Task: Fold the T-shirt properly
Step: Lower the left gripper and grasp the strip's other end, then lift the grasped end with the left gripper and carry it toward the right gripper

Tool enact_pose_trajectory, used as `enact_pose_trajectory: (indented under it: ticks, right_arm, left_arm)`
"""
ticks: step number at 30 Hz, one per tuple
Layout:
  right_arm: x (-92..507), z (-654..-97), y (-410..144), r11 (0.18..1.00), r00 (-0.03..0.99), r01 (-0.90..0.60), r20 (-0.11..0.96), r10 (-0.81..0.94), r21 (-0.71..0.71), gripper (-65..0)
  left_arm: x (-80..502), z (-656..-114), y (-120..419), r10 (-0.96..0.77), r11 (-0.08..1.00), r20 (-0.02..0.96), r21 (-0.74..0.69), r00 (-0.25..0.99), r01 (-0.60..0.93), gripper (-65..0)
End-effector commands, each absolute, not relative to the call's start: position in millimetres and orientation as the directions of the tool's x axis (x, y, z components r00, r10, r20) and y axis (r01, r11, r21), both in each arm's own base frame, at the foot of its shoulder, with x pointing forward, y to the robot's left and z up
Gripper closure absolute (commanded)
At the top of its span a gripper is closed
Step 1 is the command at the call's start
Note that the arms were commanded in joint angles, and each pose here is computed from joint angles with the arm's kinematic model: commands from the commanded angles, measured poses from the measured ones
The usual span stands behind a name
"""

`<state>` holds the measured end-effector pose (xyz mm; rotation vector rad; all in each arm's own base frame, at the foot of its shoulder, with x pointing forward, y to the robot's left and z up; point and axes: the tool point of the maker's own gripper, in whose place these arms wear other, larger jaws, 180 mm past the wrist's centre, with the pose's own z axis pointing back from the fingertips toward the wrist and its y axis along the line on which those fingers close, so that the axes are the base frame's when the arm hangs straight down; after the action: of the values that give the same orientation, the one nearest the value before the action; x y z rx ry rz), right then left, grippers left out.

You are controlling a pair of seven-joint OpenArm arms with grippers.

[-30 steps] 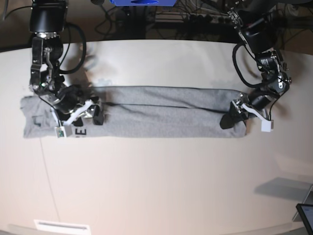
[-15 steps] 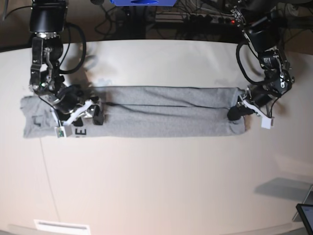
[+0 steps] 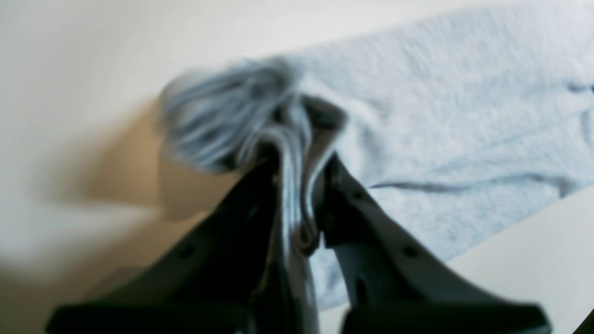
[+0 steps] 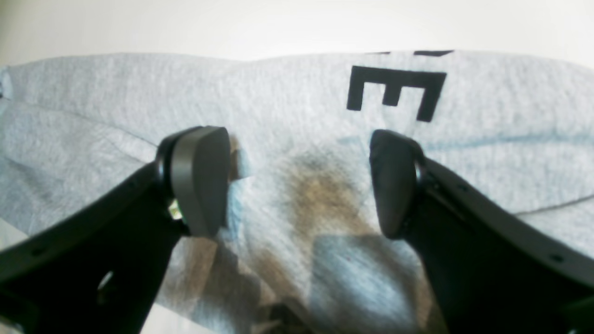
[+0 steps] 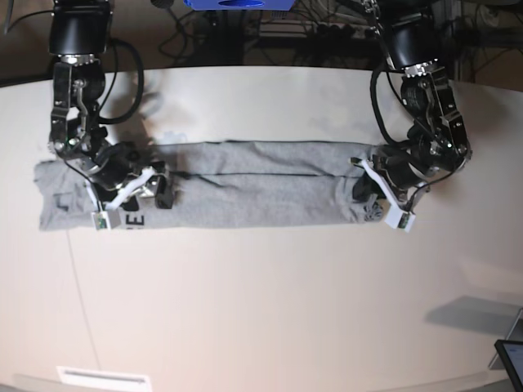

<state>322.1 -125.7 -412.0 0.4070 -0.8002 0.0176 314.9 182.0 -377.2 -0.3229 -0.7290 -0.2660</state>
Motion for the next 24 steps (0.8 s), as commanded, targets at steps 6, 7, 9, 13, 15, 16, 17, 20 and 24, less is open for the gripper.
enact_pose_trajectory:
  ticks: [6,7,9,13,15,16,17,20,24]
  right_arm:
    - [305.3,-432.9,-135.4,0.942,0.775,-0.132,0.624,-0.096,0.309,-45.4]
    - [305.3,-432.9,-135.4,0.942,0.775,-0.132,0.624,-0.096,0.309,-45.4]
    - [305.9,-432.4,-135.4,0.942,0.774,-0.132,0.625,-0.096,0.309,-45.4]
    - [305.9,-432.4,-135.4,0.942,0.774,-0.132,0.625,-0.096,0.309,-45.4]
    - [306.1,-432.3,-136.4,0.942,0.774,-0.129,0.626,-0.098,0.308,-45.4]
    - [306.1,-432.3,-136.4,0.942,0.774,-0.129,0.626,-0.098,0.308,-45.4]
    - [306.1,-432.3,-136.4,0.942,0.774,-0.129,0.626,-0.098,0.308,-45.4]
    - [306.1,-432.3,-136.4,0.942,0.774,-0.129,0.626,-0.098,0.308,-45.4]
    - [306.1,-432.3,-136.4,0.942,0.774,-0.129,0.626,-0.098,0.308,-45.4]
  left_arm:
    - [333.9,-336.9,143.9,-0.208,0.876,0.770,-0.128,0.603,0.465,0.0]
    - [335.6,-332.2,138.2,-0.193,0.879,0.777,-0.134,0.599,0.458,0.0]
    - [337.2,-325.4,124.5,-0.189,0.871,0.789,-0.141,0.585,0.471,0.0]
    - [332.8,-329.0,90.5,-0.203,0.832,0.788,-0.174,0.582,0.527,0.0]
    - [330.0,-330.2,74.9,-0.208,0.813,0.788,-0.190,0.580,0.550,0.0]
    - [328.3,-330.7,67.4,-0.209,0.804,0.788,-0.199,0.579,0.560,0.0]
    - [326.9,-331.1,60.9,-0.208,0.797,0.788,-0.208,0.580,0.568,0.0]
    - [326.0,-329.9,42.7,-0.188,0.783,0.788,-0.240,0.586,0.574,0.0]
    - [323.3,-330.4,21.9,-0.178,0.758,0.788,-0.273,0.590,0.593,0.0]
